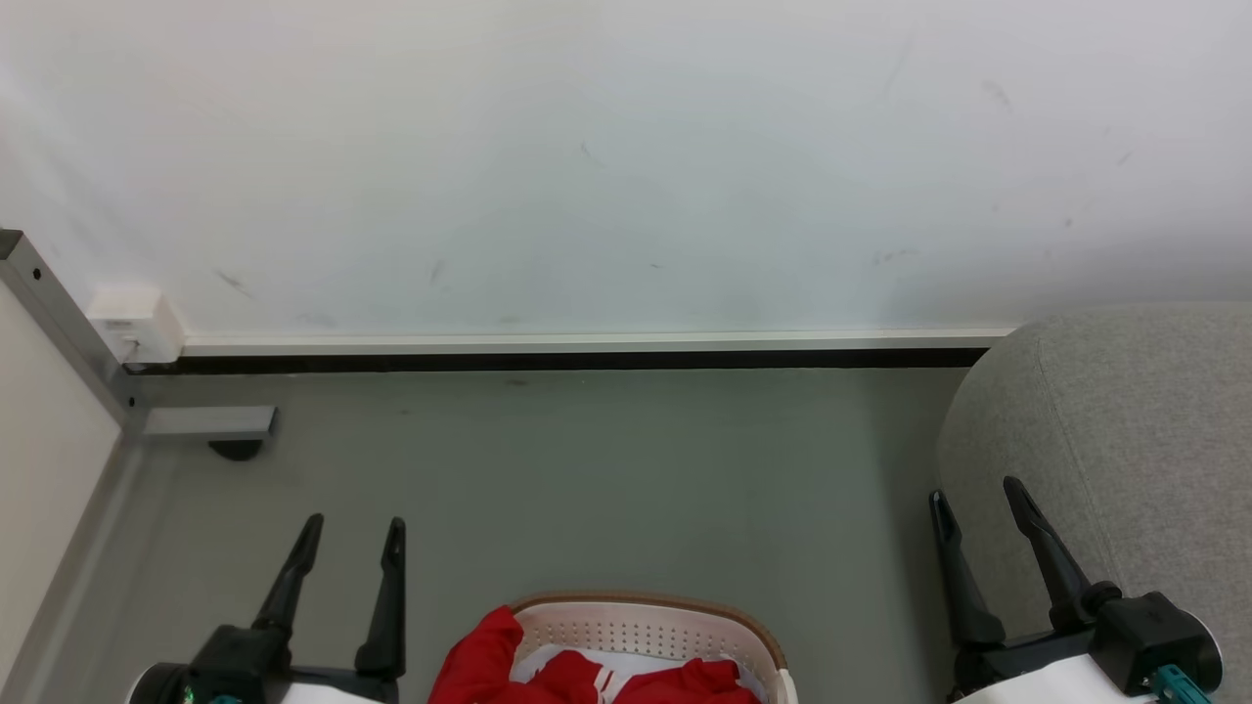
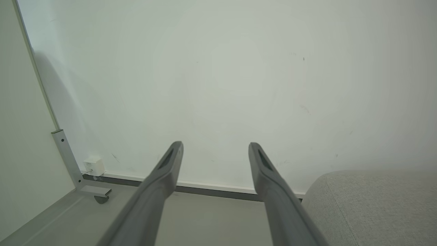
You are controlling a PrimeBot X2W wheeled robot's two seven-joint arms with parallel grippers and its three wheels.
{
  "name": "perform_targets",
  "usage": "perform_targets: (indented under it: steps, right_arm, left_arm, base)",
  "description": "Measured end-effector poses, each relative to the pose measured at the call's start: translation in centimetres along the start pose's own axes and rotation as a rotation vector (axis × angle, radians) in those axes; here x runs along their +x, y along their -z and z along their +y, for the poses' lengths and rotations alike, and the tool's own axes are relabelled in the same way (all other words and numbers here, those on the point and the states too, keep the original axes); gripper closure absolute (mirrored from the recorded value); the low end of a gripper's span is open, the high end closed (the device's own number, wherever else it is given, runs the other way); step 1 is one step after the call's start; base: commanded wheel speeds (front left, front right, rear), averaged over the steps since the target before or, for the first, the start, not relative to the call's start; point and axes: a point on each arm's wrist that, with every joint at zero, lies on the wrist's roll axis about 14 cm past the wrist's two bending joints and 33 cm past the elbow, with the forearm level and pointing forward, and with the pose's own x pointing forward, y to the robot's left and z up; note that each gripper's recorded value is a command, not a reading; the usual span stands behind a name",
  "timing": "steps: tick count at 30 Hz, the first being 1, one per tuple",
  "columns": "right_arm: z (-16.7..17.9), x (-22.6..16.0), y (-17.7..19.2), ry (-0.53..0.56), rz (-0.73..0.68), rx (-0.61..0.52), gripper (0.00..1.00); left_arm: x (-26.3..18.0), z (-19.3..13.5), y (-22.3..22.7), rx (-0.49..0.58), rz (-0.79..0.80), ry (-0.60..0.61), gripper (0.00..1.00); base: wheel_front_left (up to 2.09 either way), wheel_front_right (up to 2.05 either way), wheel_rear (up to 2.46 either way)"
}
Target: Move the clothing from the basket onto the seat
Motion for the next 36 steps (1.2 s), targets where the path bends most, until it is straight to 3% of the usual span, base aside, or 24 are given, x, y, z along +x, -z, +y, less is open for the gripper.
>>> perform_targets:
  steps: [11, 18, 26, 36]
  right_arm:
    - [-0.7, 0.0, -0.2, 0.020, -0.007, 0.001, 0.00]
    - [-2.5, 0.0, -0.1, 0.069, -0.006, -0.003, 0.00]
    - [-5.3, 0.5, 0.7, 0.141, 0.013, -0.012, 0.00]
    - [-8.8, 1.6, 2.5, 0.223, 0.047, -0.014, 0.00]
  left_arm:
    - [0.3, -0.5, 0.5, -0.008, 0.013, 0.014, 0.00]
    - [2.1, -2.5, 2.1, -0.012, 0.049, 0.092, 0.00]
    - [3.8, -6.2, 8.4, 0.038, 0.220, 0.265, 0.00]
    - [3.9, -9.1, 20.0, 0.198, 0.602, 0.512, 0.00]
  base:
    - [0.00, 0.00, 0.00]
    - [0.00, 0.00, 0.00]
    - [0.00, 0.00, 0.00]
    - [0.00, 0.00, 0.00]
